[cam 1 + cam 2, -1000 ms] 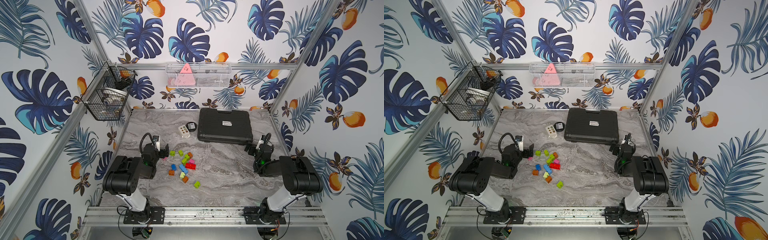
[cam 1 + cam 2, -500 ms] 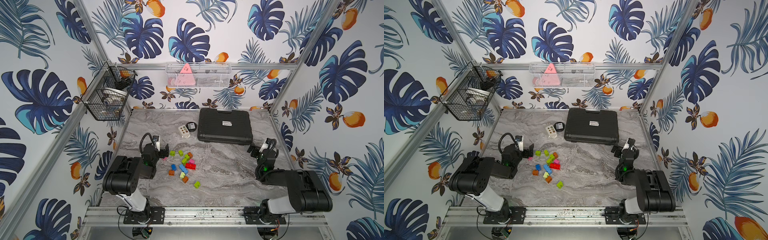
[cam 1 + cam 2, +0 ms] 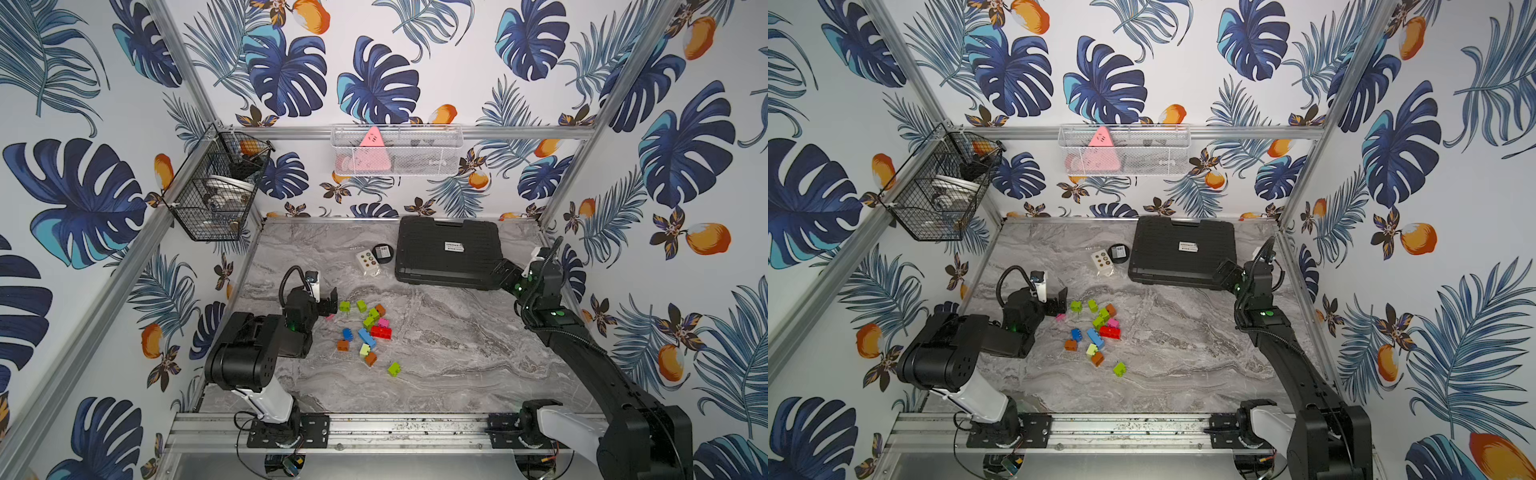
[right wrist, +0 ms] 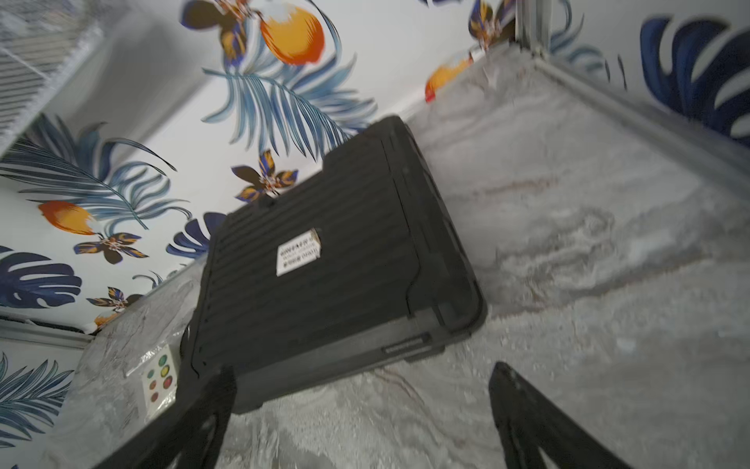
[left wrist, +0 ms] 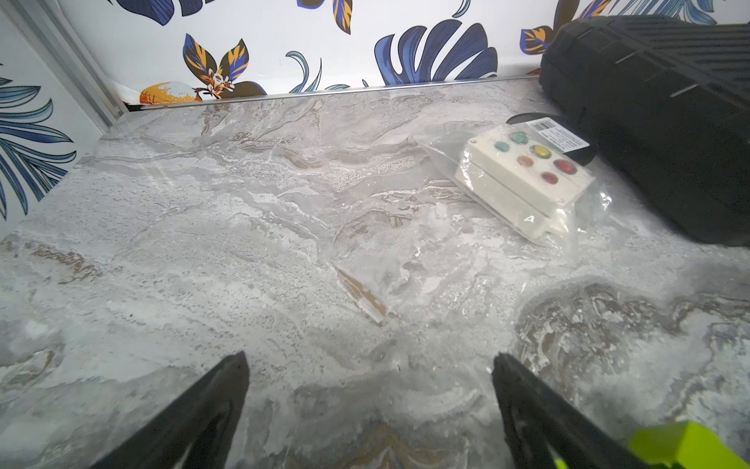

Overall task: Assemble the letter h with lego
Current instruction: Pick up the lego brick from the center of the board.

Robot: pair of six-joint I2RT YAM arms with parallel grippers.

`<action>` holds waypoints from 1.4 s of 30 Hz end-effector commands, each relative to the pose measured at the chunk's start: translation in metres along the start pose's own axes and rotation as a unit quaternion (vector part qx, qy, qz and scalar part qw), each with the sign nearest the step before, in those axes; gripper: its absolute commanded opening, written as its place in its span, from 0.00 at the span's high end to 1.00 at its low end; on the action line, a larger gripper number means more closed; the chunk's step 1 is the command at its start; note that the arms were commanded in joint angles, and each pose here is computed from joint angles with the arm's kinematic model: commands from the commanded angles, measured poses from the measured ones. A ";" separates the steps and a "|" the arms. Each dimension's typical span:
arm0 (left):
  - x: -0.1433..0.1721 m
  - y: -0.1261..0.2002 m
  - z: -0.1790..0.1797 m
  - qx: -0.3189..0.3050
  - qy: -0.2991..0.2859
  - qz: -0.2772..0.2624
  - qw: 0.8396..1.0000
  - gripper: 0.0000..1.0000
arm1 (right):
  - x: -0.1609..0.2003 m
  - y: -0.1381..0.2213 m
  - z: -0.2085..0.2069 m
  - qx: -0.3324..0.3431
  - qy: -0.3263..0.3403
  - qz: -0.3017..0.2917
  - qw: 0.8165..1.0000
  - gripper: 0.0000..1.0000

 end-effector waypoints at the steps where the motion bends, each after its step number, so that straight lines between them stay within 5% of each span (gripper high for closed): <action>1: -0.017 0.009 0.001 -0.008 0.002 -0.018 1.000 0.01 | 0.028 0.000 -0.003 0.011 -0.046 0.160 0.986 0.00; 5: -0.045 0.026 -0.009 -0.009 -0.025 -0.028 0.999 0.01 | 0.044 0.003 -0.002 -0.030 -0.094 0.226 0.969 0.00; 9: -0.070 0.044 -0.022 0.015 0.022 -0.043 0.999 0.01 | 0.050 0.011 0.005 -0.086 -0.097 0.260 0.957 0.00; 16: -0.097 0.080 -0.066 0.096 0.074 -0.035 0.992 0.01 | 0.070 0.037 0.021 -0.040 0.072 0.223 0.971 0.02; 21: -0.099 0.109 -0.085 0.188 0.146 0.026 0.971 0.01 | 0.120 0.041 0.034 -0.044 0.139 0.282 0.948 0.11; 28: -0.098 0.133 -0.096 0.237 0.205 0.104 0.944 0.01 | 0.201 0.068 0.052 -0.102 0.272 0.347 0.891 0.17; 32: -0.097 0.147 -0.090 0.215 0.227 0.154 0.937 0.01 | 0.238 0.085 0.055 -0.121 0.335 0.374 0.856 0.19; 37: -0.087 0.167 -0.052 0.001 0.243 0.292 0.925 0.01 | 0.280 0.101 0.056 -0.182 0.378 0.382 0.823 0.19; 42: -0.104 0.167 -0.053 0.017 0.178 0.317 0.932 0.01 | 0.308 0.107 0.057 -0.234 0.429 0.323 0.811 0.22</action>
Point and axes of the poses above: each gripper's point midway between its finger pads, its own y axis back along the fingers, its own z axis along the line the jaws close on, x = y × z, the point moved 8 cm from there along y, back along the fingers, and after that the axes turned 8 degrees about -y, right-handed, at the moved point
